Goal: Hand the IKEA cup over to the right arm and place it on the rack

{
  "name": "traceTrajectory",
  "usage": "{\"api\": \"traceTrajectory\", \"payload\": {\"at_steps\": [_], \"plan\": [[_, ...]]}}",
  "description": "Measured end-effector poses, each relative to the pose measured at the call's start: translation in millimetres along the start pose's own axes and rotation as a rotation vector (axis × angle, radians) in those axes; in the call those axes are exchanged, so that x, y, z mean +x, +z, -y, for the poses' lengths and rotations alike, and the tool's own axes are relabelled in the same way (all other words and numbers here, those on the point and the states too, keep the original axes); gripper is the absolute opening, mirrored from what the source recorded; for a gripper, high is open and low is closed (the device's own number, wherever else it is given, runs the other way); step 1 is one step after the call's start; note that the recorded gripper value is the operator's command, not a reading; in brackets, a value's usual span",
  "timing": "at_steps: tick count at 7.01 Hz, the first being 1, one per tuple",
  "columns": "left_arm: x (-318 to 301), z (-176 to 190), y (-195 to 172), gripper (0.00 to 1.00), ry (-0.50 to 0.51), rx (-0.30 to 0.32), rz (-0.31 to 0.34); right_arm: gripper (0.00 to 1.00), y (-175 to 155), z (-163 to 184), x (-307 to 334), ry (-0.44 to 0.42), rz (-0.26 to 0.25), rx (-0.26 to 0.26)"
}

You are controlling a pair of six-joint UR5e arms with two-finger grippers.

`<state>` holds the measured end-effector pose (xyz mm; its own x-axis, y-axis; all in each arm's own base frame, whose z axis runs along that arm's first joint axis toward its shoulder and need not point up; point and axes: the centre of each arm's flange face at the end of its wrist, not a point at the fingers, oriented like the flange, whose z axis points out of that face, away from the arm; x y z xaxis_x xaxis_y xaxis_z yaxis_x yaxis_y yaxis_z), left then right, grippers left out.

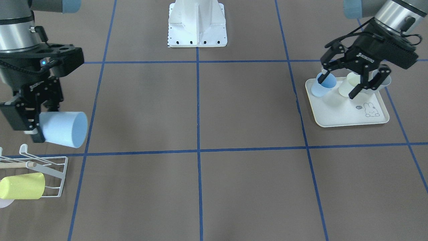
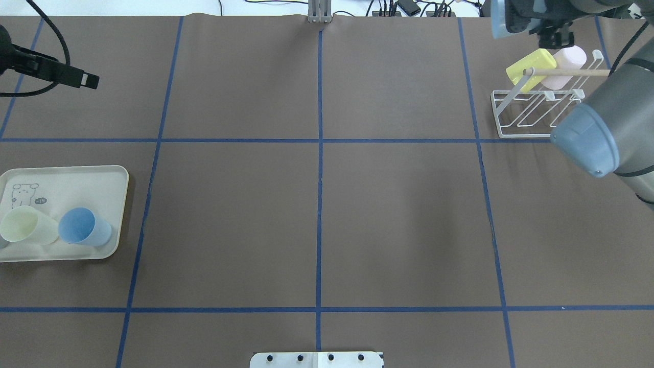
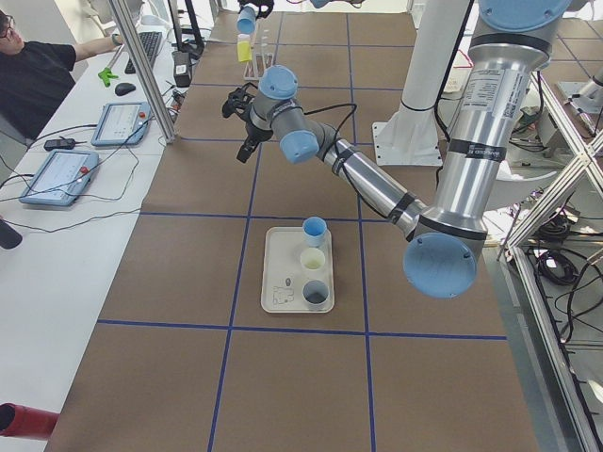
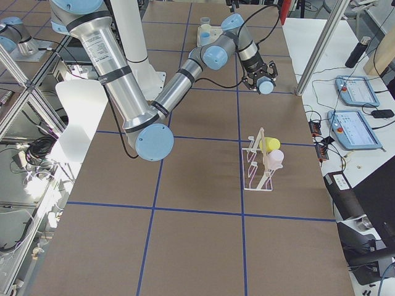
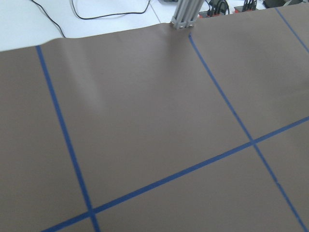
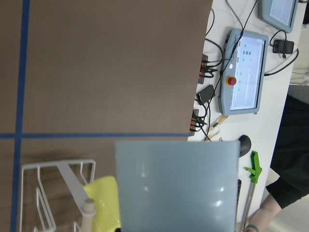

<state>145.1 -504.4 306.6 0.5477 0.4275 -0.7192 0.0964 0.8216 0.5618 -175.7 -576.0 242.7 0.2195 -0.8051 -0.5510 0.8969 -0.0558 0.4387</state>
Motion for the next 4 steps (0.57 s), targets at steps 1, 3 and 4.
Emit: {"api": "traceTrajectory", "payload": {"at_steps": [1,3,4], "plan": [[-7.4,-1.5,-3.7,1.00,0.010,0.002,0.011,0.27,12.7,-38.0,3.1,-0.131,0.009,-0.113],[-11.6,-4.8,-6.2,1.00,0.013,0.002,0.016,0.28,45.8,-103.8,10.1,-0.306,0.050,-0.291],[-12.0,-5.7,-6.9,1.00,0.013,0.002,0.016,0.29,72.9,-127.5,13.1,-0.356,0.053,-0.337]]}}
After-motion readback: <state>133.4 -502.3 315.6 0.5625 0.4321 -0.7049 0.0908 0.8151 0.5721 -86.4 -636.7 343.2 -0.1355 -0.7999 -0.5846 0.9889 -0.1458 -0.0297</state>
